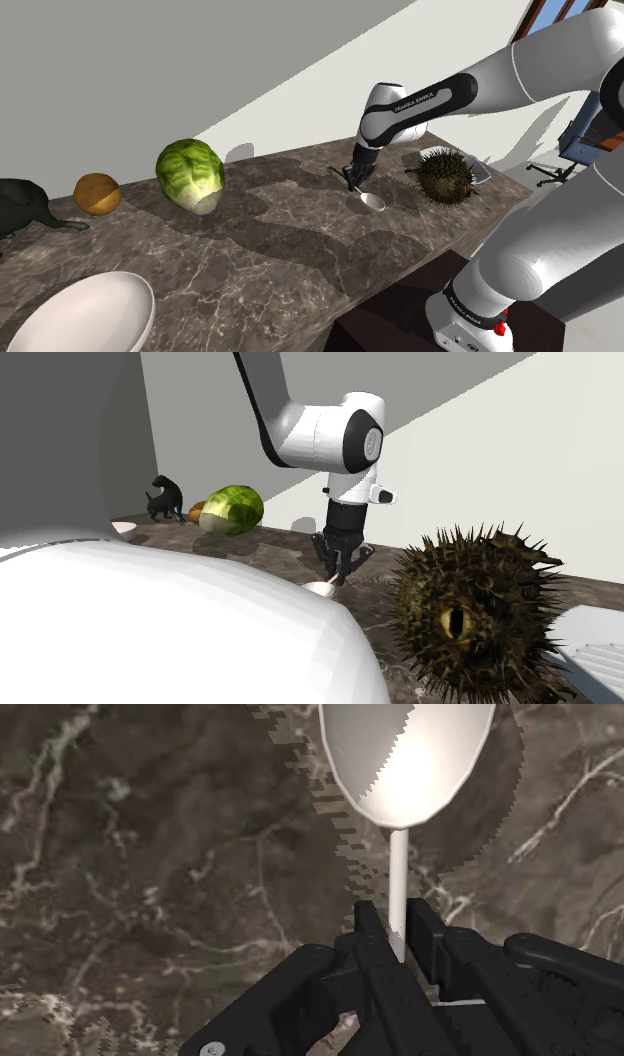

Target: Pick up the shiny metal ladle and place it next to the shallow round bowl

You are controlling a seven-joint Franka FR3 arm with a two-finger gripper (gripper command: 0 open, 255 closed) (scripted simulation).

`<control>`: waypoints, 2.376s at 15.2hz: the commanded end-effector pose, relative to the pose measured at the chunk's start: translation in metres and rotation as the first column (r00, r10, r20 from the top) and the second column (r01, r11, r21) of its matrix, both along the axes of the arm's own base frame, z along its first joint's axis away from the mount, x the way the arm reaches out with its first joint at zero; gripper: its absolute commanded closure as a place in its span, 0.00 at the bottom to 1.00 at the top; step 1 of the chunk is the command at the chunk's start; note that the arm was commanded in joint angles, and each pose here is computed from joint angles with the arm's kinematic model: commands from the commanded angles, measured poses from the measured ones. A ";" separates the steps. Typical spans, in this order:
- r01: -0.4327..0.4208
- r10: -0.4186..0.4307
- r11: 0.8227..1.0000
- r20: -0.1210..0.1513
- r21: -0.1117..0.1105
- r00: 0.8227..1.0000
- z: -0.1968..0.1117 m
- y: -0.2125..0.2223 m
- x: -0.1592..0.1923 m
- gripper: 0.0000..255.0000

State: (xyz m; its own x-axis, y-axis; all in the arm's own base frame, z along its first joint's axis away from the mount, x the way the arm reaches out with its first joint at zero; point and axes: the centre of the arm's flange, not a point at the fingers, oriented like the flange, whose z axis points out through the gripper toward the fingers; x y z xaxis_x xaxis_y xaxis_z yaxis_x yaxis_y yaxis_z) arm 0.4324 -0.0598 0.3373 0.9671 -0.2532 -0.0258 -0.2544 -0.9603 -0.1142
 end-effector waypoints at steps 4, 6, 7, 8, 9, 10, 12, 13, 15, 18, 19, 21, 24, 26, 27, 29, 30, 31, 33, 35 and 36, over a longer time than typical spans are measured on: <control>0.000 0.000 1.000 0.000 0.000 1.000 0.000 0.000 0.000 1.00; 0.000 0.000 1.000 0.000 0.000 1.000 0.000 0.000 0.000 1.00; 0.000 0.000 1.000 0.000 0.000 1.000 0.000 0.000 0.000 1.00; 0.000 0.000 1.000 0.000 0.000 1.000 0.005 0.000 0.000 1.00; 0.000 0.000 1.000 0.000 0.000 1.000 0.011 0.000 0.000 1.00; 0.000 0.000 1.000 0.000 0.000 1.000 0.016 0.000 0.000 1.00; 0.000 0.000 1.000 0.000 0.000 1.000 0.026 0.000 0.000 1.00; 0.000 0.000 1.000 0.000 0.000 1.000 0.032 0.000 0.000 1.00; 0.000 0.000 1.000 0.000 0.000 1.000 0.042 0.000 0.000 1.00; 0.000 0.000 1.000 0.000 0.000 1.000 0.058 0.000 0.000 1.00; 0.000 0.000 1.000 0.000 0.000 1.000 0.063 0.000 0.000 1.00; 0.000 0.000 1.000 0.000 0.000 1.000 0.074 0.000 0.000 1.00; 0.000 0.000 1.000 0.000 0.000 1.000 0.090 0.000 0.000 1.00; 0.000 0.000 1.000 0.000 0.000 1.000 0.100 0.000 0.000 1.00; 0.000 0.000 1.000 0.000 0.000 1.000 0.106 0.000 0.000 1.00; 0.000 0.000 1.000 0.000 0.000 1.000 0.116 0.000 0.000 1.00; 0.000 0.000 1.000 0.000 0.000 1.000 0.121 0.000 0.000 1.00; 0.000 0.000 1.000 0.000 0.000 1.000 0.127 0.000 0.000 1.00; 0.000 0.000 1.000 0.000 0.000 1.000 0.132 0.013 -0.001 1.00; 0.000 0.000 1.000 0.000 0.000 1.000 0.132 0.040 -0.002 1.00; 0.000 0.000 1.000 0.000 0.000 1.000 0.132 0.053 -0.003 1.00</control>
State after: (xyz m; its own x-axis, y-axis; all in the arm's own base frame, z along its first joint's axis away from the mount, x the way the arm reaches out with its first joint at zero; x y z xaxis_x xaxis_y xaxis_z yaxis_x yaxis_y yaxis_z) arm 0.4295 -0.0196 0.4683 0.9674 -0.2521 -0.0253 -0.2533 -0.9606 -0.1144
